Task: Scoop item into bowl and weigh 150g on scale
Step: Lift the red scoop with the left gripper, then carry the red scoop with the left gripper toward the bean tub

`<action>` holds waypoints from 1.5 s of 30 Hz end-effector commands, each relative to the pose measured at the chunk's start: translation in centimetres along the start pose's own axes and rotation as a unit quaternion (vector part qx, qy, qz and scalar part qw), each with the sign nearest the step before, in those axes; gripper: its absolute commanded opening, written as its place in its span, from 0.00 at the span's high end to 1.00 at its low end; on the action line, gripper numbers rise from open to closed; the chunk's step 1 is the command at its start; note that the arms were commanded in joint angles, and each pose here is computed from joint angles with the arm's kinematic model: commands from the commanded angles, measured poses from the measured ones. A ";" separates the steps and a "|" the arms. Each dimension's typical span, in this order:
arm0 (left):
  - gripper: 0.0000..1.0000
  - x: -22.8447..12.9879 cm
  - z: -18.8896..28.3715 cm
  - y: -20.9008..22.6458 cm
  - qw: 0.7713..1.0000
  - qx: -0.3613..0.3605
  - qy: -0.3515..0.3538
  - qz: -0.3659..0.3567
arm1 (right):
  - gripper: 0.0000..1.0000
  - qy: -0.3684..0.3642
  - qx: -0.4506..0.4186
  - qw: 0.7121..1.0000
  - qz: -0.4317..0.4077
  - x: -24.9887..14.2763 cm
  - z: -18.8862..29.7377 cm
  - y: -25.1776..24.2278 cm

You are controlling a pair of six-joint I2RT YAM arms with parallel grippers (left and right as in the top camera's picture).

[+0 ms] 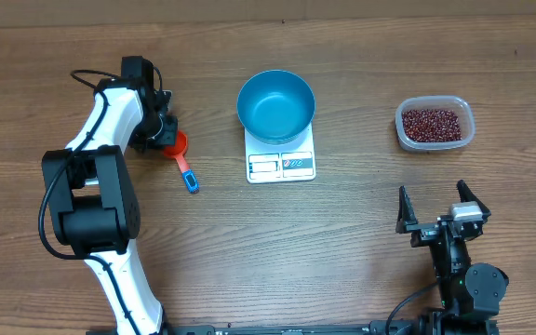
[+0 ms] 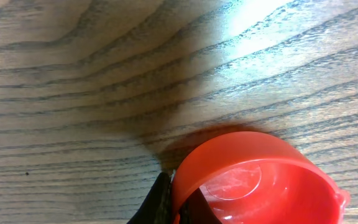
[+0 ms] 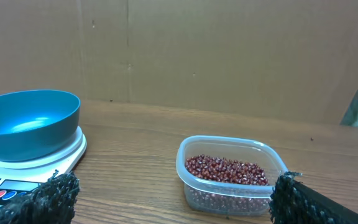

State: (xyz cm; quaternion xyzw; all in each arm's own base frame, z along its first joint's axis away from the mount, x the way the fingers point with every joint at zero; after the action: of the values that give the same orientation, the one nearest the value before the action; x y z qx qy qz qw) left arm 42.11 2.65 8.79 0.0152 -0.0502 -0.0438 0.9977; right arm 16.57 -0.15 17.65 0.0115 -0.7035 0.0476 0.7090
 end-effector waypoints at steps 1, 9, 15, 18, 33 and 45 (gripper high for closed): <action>0.96 0.0 -0.2 -0.2 1.000 0.006 0.012 -0.012 | 0.00 -0.002 0.001 1.000 0.001 -0.2 0.0 0.1; 0.96 0.8 2.3 -0.4 1.000 -0.014 0.014 0.004 | 0.00 -0.002 0.001 1.000 0.001 -0.2 0.0 0.1; 0.96 1.2 3.1 -1.5 0.997 -0.077 0.005 0.005 | 0.00 -0.002 0.001 1.000 0.001 -0.2 0.0 0.1; 0.96 1.4 3.6 -2.0 0.994 -0.105 -0.001 0.005 | 0.00 -0.002 0.001 1.000 0.001 -0.2 0.0 0.1; 0.96 1.1 5.6 -3.2 0.975 -0.176 0.012 0.136 | 0.00 -0.002 0.001 1.000 0.001 -0.2 0.0 0.1; 0.96 -2.1 6.0 -3.7 0.941 -0.161 0.131 0.269 | 0.00 -0.002 0.001 1.000 0.001 -0.2 0.0 0.1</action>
State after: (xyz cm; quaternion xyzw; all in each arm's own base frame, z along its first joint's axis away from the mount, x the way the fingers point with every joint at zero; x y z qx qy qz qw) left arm 39.32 -0.55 12.58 -0.1485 0.0846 0.1728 0.9700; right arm 16.57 -0.15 17.65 0.0113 -0.7034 0.0477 0.7091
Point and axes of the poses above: each gripper's point midway between its finger pads, its own z axis back along the fingers, its own y axis along the line the jaws close on, x = y × z, the point moved 8 cm from there along z, back along the fingers, and after that the axes turned 2 degrees about -z, right-handed, at the moved point
